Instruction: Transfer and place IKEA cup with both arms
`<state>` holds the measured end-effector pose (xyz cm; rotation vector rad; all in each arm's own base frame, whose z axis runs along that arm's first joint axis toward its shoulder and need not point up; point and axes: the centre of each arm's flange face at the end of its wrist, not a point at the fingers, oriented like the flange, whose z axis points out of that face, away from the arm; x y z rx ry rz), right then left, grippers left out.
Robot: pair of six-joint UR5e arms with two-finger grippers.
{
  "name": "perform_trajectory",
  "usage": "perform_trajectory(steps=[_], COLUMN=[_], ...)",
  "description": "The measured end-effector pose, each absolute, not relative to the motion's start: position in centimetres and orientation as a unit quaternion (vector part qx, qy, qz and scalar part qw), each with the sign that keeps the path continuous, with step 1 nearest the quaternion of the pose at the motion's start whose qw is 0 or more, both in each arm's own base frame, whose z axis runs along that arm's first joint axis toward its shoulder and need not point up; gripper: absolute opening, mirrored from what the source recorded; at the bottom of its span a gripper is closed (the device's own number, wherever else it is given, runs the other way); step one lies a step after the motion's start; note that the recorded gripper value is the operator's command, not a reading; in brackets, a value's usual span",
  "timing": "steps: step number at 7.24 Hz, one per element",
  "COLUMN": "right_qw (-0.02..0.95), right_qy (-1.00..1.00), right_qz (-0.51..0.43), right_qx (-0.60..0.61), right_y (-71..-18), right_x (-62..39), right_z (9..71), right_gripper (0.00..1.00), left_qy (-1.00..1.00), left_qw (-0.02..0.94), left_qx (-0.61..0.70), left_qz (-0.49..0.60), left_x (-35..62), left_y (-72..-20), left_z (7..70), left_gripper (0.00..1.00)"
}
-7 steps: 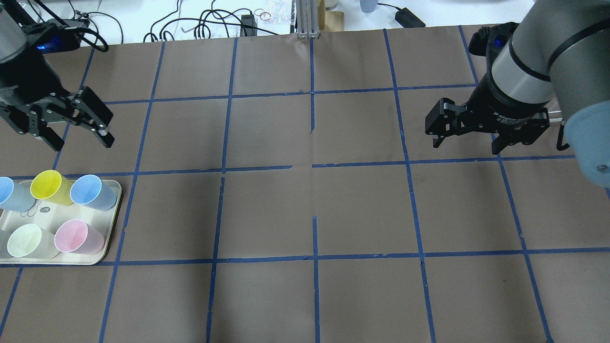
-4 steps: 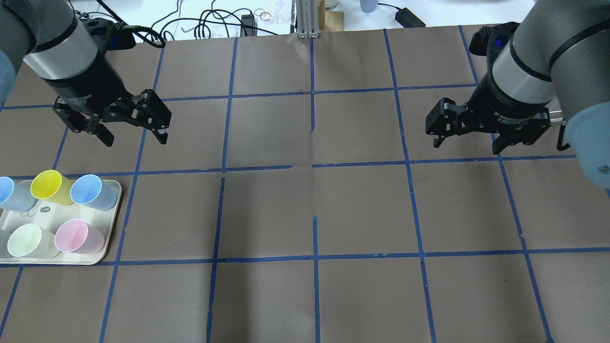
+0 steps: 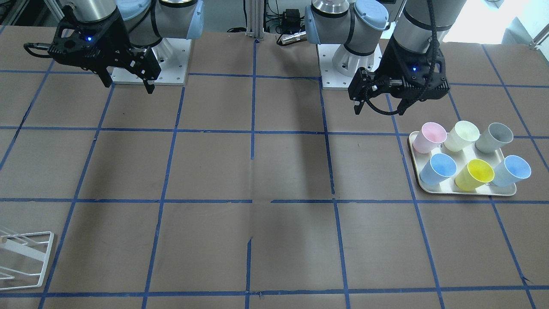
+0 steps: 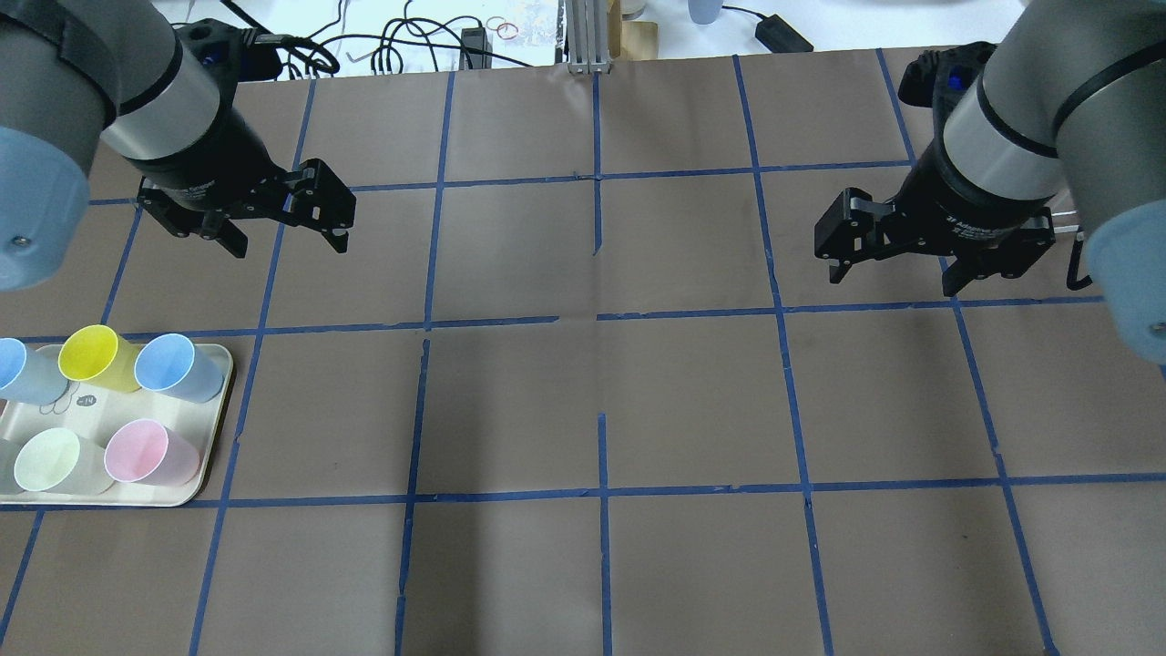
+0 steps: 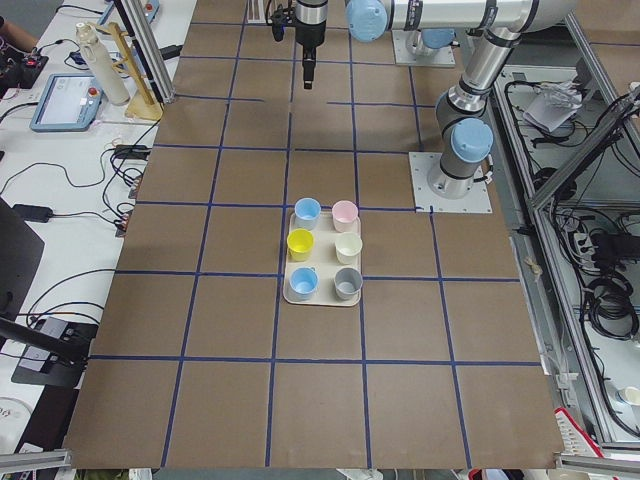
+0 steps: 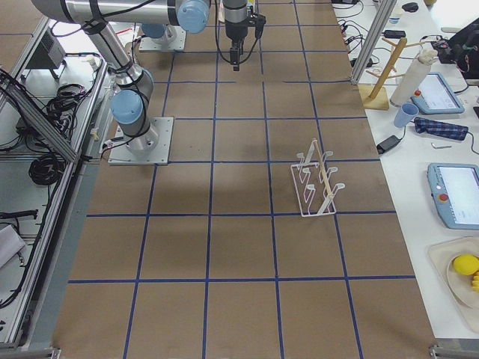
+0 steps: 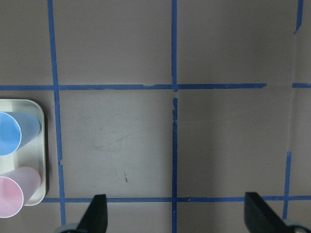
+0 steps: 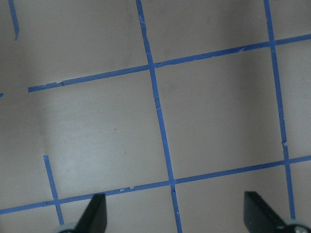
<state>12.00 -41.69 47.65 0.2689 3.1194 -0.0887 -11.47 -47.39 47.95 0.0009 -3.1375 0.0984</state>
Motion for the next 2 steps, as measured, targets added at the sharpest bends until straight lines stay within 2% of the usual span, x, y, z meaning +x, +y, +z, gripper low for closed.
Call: perform_trajectory(steps=[2], right_qw=[0.005], right_qy=[0.996], right_qz=[-0.031], right_qx=[0.086], right_y=[-41.71], right_x=[12.01], right_z=[47.76], right_gripper=[1.0], left_qy=[-0.999], left_qw=[0.001], left_qx=[-0.006], left_qz=[0.04], left_x=[-12.28], left_y=[-48.01], left_z=[48.53], left_gripper=[1.0])
